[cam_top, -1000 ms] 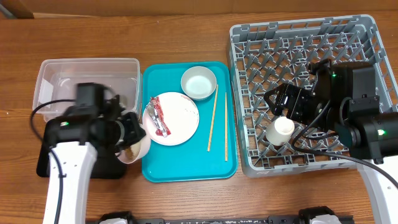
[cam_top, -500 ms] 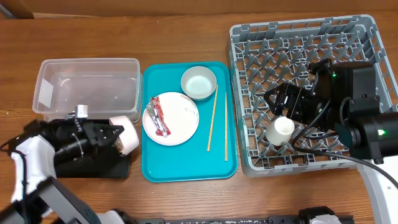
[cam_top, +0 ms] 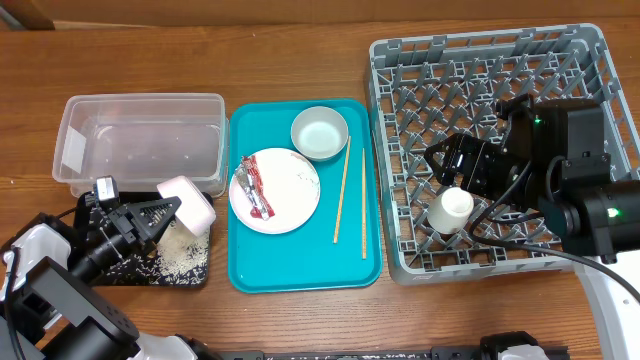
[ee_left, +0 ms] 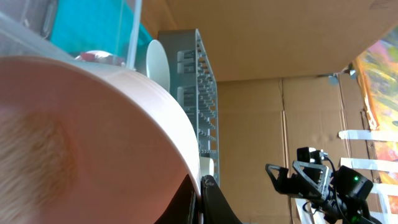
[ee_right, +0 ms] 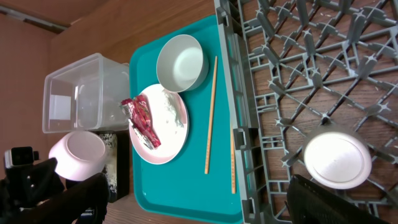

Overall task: Sort waste into correct bins and load items into the dishwasher
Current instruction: 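Tip the pink bowl over the black tray to dump the food, then set the emptied pink bowl back on the teal tray with left gripper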

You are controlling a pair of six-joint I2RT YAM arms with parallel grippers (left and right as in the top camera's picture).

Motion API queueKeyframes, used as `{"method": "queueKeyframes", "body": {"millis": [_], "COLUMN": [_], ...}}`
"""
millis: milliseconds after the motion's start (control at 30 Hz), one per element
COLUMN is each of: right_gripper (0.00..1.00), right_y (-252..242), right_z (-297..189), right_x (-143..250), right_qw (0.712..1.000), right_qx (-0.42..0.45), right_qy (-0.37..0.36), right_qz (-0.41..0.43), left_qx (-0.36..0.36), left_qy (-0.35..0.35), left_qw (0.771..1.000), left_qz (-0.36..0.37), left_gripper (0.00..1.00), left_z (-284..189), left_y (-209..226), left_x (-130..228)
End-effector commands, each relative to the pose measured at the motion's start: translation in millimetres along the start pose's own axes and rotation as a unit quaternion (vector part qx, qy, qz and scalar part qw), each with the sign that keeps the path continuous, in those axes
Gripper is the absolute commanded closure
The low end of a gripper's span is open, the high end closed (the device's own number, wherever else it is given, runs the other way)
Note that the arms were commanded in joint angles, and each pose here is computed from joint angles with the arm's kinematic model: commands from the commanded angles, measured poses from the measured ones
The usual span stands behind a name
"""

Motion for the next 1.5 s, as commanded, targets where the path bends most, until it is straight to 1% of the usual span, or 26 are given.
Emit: {"method": "queueKeyframes", "body": {"millis": [0,67,133,200,267,333,367,400,433,500,533,600,633,667,700,733,833,900,1000,1033,1133,1167,1300,1333,1400,1467], "right_gripper": [0.07,0.06,0.07,0.07,0.06,0.06,0.06,0.06,0.06,0.06,0.06,0.06,0.06,0.06,0.06,0.06,0.06,0.06,0.06,0.06,0.06,0.07,0.07,0.07,0.07,0.07], "right_y": [3.5,3.5,3.3,3.1,3.0,3.1,3.1,3.0,3.0,3.0,2.8,2.6,2.7,2.7,2.7,2.4,4.5,7.6,8.1,8.1,8.4,8.5,8.1,8.3,8.3,8.1], "right_z": [-1.8,-1.8,-1.8,-1.8,-1.8,-1.8,-1.8,-1.8,-1.8,-1.8,-1.8,-1.8,-1.8,-1.8,-1.8,-1.8,-1.8,-2.0,-2.0,-2.0,-2.0,-2.0,-1.8,-1.8,-1.8,-1.8], "right_x": [-0.8,-0.8,-0.4,-0.1,0.1,-0.1,-0.1,0.0,0.0,0.0,0.2,0.7,0.6,0.6,0.6,1.1,3.1,4.9,5.4,5.4,4.8,3.0,-1.7,-2.0,-2.0,-2.1], "right_qw": [1.0,1.0,1.0,1.0,1.0,1.0,1.0,1.0,1.0,1.0,1.0,1.0,1.0,1.0,1.0,1.0,1.0,1.0,0.999,0.999,0.999,1.0,1.0,1.0,1.0,1.0], "right_qx": [-0.006,-0.006,-0.005,-0.005,-0.005,-0.005,-0.005,-0.005,-0.005,-0.005,-0.004,-0.004,-0.004,-0.004,-0.004,-0.003,-0.012,-0.025,-0.027,-0.027,-0.028,-0.027,-0.022,-0.022,-0.022,-0.022], "right_qy": [-0.004,-0.004,-0.003,-0.002,-0.002,-0.002,-0.002,-0.002,-0.002,-0.002,-0.001,0.0,0.0,-0.001,0.0,0.001,0.008,0.016,0.018,0.018,0.016,0.011,-0.003,-0.004,-0.004,-0.004], "right_qz": [-0.004,-0.004,-0.004,-0.003,-0.003,-0.003,-0.003,-0.003,-0.003,-0.003,-0.003,-0.002,-0.002,-0.002,-0.002,-0.002,-0.001,-0.002,-0.002,-0.002,-0.003,-0.004,-0.008,-0.008,-0.008,-0.008], "left_qx": [0.036,0.037,0.031,0.024,0.022,0.024,0.03,0.032,0.03,0.03,0.034,0.039,0.037,0.036,0.036,0.036,0.034,0.032,0.03,0.026,0.004,0.001,0.017,0.026,0.028,0.006], "left_qy": [-0.04,-0.044,-0.04,-0.032,-0.033,-0.032,-0.038,-0.045,-0.045,-0.039,-0.039,-0.05,-0.046,-0.04,-0.039,-0.04,-0.031,-0.035,-0.025,-0.01,0.061,0.093,0.162,0.2,0.242,0.282], "left_qw": [0.998,0.998,0.997,0.999,0.998,0.999,0.999,0.997,0.997,0.999,0.999,0.997,0.998,0.998,0.998,0.998,0.999,0.998,0.999,1.0,0.997,0.994,0.98,0.97,0.959,0.951], "left_qz": [0.036,0.033,0.054,0.033,0.051,0.021,0.023,0.048,0.058,0.003,-0.009,0.042,0.037,0.013,0.013,0.03,0.017,0.046,0.006,0.005,0.039,0.061,0.118,0.138,0.144,0.128], "left_gripper": [0.96,0.96,0.96,0.96,0.96,0.96,0.96,0.96,0.96,0.96,0.96,0.96,0.96,0.96,0.96,0.96,0.96,0.96,0.96,0.96,0.96,0.96,0.96,0.96,0.96,0.96], "left_z": [-2.3,-3.4,-3.4,-4.2,-5.6,-6.6,-7.3,-7.9,-8.3,-8.5,-8.6,-9.2,-9.1,-9.0,-9.0,-9.0,-9.0,-9.1,-9.5,-8.2,1.5,9.4,34.2,46.2,59.4,72.9], "left_y": [-9.7,-10.8,-8.4,-7.2,-8.1,-9.8,-13.6,-15.4,-14.1,-14.2,-18.6,-22.6,-21.6,-22.4,-23.5,-24.2,-26.3,-23.7,-25.0,-25.4,-30.2,-37.3,-63.4,-75.3,-81.8,-80.0], "left_x": [-6.0,-6.1,-5.8,-3.1,-1.9,-0.5,0.0,-0.8,-1.3,0.7,2.9,2.0,2.6,4.6,5.4,5.8,9.0,6.7,9.5,12.8,30.4,39.2,63.0,75.3,89.6,100.0]}}
Point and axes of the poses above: each gripper's point midway between its finger pads, its own z axis out along the fingers, its own y axis along the line the jaws close on, x = y × z, the point moved 5 cm from there along -z, back along the fingers, and after that the axes turned 5 degrees about z, right-handed, at the moved point
